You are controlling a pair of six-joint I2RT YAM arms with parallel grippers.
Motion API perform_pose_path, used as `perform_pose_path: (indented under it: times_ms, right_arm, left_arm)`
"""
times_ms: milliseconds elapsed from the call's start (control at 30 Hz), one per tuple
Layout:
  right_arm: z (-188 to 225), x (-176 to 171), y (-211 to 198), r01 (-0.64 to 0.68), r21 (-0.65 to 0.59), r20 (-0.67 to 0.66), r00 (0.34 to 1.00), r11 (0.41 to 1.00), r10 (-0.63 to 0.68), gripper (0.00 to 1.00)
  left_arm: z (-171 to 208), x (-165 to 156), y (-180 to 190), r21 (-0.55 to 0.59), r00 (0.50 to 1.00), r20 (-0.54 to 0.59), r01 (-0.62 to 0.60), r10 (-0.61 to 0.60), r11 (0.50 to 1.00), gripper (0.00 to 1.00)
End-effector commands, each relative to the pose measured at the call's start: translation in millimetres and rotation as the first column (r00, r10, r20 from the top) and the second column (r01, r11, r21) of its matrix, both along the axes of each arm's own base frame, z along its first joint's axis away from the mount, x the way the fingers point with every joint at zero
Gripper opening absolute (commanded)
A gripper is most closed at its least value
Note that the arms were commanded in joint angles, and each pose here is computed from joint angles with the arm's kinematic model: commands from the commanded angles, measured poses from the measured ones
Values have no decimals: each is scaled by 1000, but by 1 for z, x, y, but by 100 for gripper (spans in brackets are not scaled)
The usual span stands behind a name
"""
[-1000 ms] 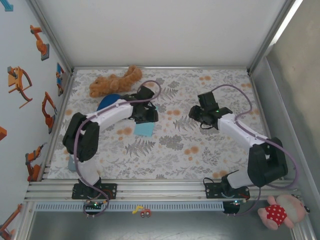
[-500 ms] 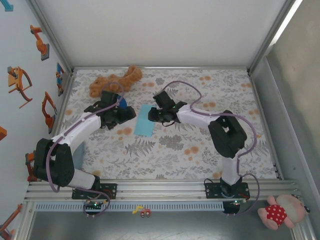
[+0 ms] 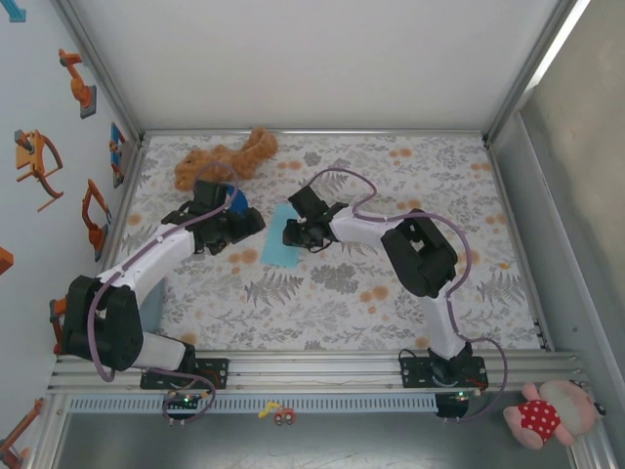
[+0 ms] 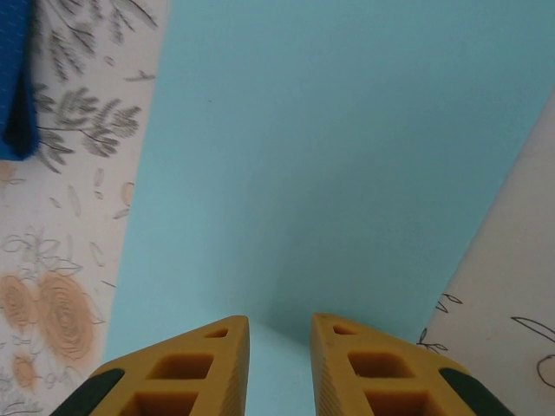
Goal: Fold a paper plane with a square sheet of paper (pick it up from the middle)
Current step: Move the paper to the center of the table.
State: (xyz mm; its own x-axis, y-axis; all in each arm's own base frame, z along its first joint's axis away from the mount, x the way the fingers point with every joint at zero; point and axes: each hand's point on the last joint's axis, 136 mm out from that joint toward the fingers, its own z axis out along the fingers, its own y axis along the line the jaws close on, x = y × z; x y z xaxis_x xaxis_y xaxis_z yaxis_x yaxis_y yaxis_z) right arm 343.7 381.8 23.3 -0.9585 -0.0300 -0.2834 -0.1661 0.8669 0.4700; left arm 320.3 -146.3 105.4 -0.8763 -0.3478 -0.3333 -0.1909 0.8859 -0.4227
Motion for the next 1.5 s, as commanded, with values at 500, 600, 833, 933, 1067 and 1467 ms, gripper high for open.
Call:
perform_pose_path:
  times_ms: [500, 600, 833, 933, 1067, 1467]
  right_arm:
    - [-9, -29, -118, -81, -177, -28, 997, 981, 77, 25]
    - [19, -23, -114, -48, -103, 29, 998, 994, 51, 25]
    - [62, -8, -121, 156, 63, 105, 981, 986, -162, 28]
    - [49, -8, -123, 206, 66, 64, 975, 976, -211, 28]
    - [33, -9, -119, 226, 74, 7, 974, 971, -227, 24]
    - [1, -16, -124, 234, 20, -70, 970, 972, -232, 18]
  left_arm:
    - [-22, -11, -64, -174, 986, -76, 131, -145, 976, 97]
    - [-26, -15, -84, -211, 981, -87, 153, -175, 965, 96]
    - [-39, -29, -116, -284, 970, -127, 164, -207, 945, 91]
    - [-45, -36, -123, -283, 965, -148, 169, -217, 944, 89]
    - [-53, -42, -130, -299, 959, -172, 168, -226, 939, 82]
    - [-67, -50, -142, -326, 936, -232, 181, -265, 928, 53]
